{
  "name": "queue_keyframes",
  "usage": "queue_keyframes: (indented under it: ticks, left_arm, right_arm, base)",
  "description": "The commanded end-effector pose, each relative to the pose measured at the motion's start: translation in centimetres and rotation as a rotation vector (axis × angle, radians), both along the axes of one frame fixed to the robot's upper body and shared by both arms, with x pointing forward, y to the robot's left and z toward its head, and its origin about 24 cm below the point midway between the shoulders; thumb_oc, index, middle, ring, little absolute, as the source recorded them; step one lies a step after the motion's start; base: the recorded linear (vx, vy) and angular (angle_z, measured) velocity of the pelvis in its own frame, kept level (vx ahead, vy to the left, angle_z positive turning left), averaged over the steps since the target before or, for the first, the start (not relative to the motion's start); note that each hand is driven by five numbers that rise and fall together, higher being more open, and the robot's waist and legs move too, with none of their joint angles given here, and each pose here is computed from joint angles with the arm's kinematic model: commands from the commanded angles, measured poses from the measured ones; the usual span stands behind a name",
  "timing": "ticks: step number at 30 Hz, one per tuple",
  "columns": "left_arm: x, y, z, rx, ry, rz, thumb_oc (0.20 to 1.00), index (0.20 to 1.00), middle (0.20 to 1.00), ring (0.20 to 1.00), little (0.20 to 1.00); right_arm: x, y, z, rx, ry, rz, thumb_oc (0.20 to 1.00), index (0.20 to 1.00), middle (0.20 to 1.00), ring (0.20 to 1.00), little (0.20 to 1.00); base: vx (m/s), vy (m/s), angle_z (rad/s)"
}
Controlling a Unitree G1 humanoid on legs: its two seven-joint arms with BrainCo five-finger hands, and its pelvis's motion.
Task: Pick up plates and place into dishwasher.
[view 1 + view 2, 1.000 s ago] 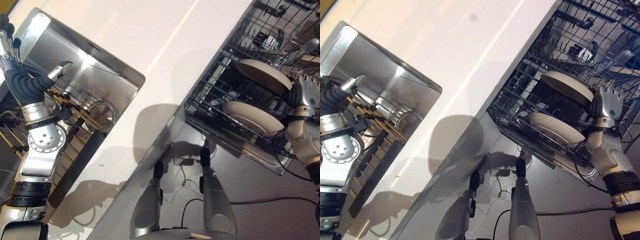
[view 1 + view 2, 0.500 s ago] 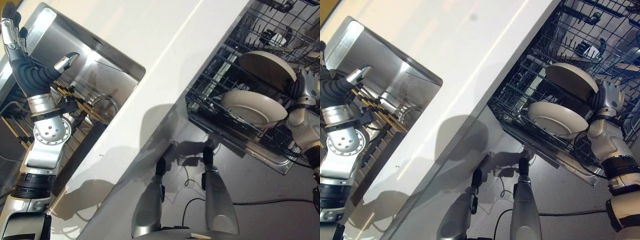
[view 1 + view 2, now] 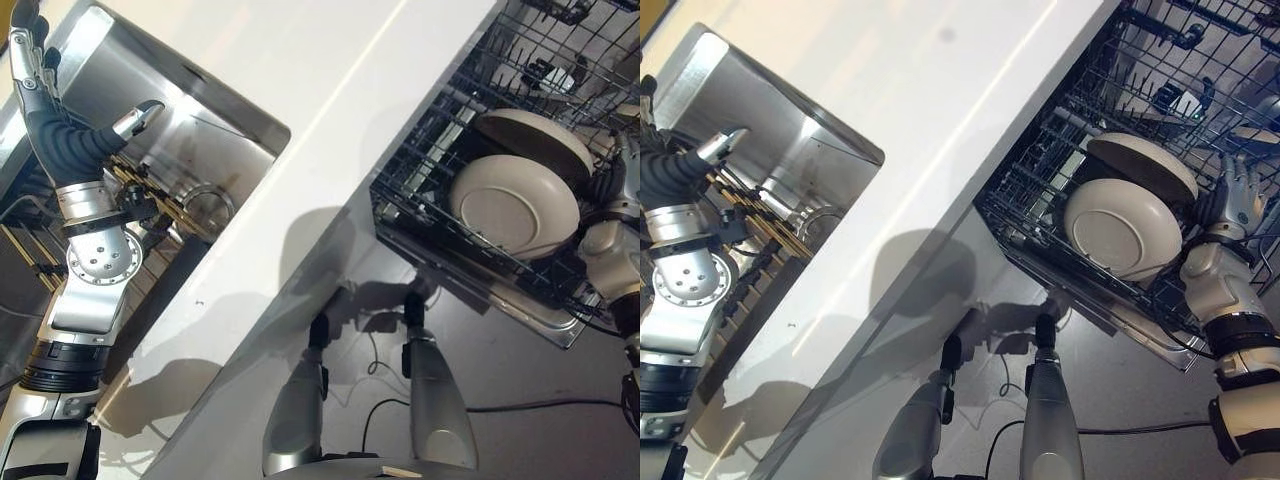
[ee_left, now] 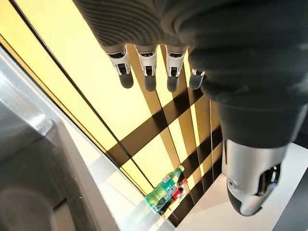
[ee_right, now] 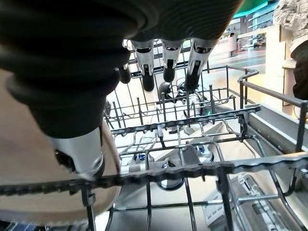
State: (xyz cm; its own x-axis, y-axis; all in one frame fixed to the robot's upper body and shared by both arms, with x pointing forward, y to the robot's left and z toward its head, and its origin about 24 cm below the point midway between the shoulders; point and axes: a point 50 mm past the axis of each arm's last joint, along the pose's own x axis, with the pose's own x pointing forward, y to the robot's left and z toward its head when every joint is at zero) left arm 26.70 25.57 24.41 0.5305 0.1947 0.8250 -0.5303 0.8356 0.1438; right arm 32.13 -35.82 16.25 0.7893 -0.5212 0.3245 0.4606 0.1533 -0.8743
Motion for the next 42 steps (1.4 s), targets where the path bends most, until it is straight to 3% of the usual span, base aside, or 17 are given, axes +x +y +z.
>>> queue_keyframes:
  ticks: [1,23,31,42]
  left_arm:
    - [-0.5,0.2,1.0,0.060,-0.045,0.003,1.000,1.000,1.000,1.000,1.000]
    - [-2.7,2.8,-3.2,0.035,0.123,0.009,1.000,1.000,1.000,1.000,1.000]
    - [-4.2,4.0,-5.2,0.019,0.189,0.020,1.000,1.000,1.000,1.000,1.000]
    - [-5.2,5.0,-6.8,0.019,0.282,0.006,1.000,1.000,1.000,1.000,1.000]
  right_arm:
    - [-0.8,1.1,-3.8,0.029,0.104,0.047,1.000,1.000,1.000,1.000,1.000]
    - [-5.1,1.2,-3.2,0.069,-0.122,0.086,1.000,1.000,1.000,1.000,1.000]
    - [-8.1,2.1,-5.3,0.275,-0.342,0.003,1.000,1.000,1.000,1.000,1.000]
    - [-10.8,3.6,-10.9,0.462,-0.346,-0.137,1.000,1.000,1.000,1.000,1.000]
  base:
    - [0.05,0.026,0.01]
    - [0.06,0.030,-0.01]
    - [0.02,0.076,-0.04]
    - [0.02,0.140,-0.18]
